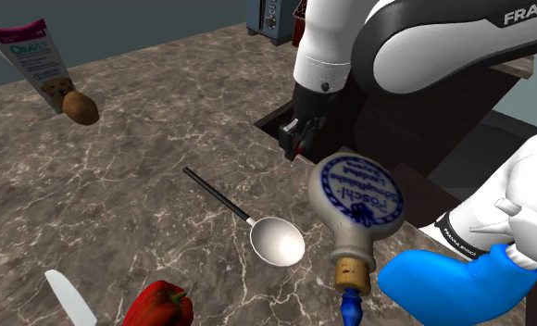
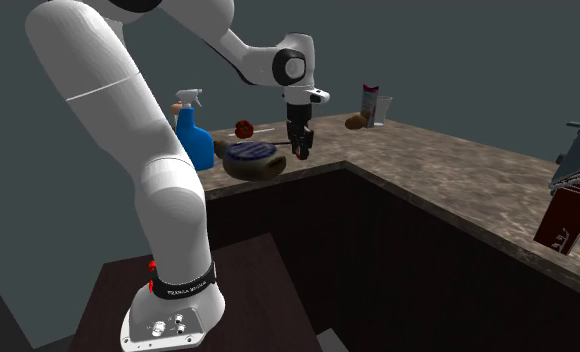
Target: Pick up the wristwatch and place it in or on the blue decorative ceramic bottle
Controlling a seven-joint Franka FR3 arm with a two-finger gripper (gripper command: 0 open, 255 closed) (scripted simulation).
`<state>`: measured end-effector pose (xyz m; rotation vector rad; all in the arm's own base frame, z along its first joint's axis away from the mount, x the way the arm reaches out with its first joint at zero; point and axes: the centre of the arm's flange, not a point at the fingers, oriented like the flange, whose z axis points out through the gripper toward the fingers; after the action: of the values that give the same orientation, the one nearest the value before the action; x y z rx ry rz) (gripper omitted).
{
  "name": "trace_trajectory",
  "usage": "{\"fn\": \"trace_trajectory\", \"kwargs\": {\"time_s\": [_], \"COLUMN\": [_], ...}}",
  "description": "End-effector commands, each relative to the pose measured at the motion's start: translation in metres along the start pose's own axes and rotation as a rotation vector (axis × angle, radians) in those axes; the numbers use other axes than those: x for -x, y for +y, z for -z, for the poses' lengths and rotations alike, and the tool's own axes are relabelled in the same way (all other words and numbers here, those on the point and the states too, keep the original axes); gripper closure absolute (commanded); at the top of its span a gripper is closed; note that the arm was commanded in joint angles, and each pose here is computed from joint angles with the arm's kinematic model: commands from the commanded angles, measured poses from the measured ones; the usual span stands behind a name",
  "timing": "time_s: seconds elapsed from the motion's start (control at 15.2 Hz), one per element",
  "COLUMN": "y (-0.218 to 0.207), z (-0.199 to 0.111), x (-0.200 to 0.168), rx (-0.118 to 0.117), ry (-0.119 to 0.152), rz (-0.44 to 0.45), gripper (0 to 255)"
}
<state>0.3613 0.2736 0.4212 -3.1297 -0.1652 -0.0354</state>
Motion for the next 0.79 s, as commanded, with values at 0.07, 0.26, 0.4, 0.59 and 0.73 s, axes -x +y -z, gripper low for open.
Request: {"fn": "trace_trajectory", "kwargs": {"time_s": [0.07,0.26,0.4,0.59,0.73], "y": [0.001,0.001,0.000,0.000,0.000], "z": [0.015,0.031,0.041,0.057,0.068], "x": [0.000,-0.001,-0.001,-0.001,-0.001], "rx": [0.000,0.000,0.000,0.000,0.000], "ry": [0.000,0.000,0.000,0.000,0.000], "rz": [0.000,0.000,0.000,0.000,0.000], "gripper": [255,255,255,255,255]}}
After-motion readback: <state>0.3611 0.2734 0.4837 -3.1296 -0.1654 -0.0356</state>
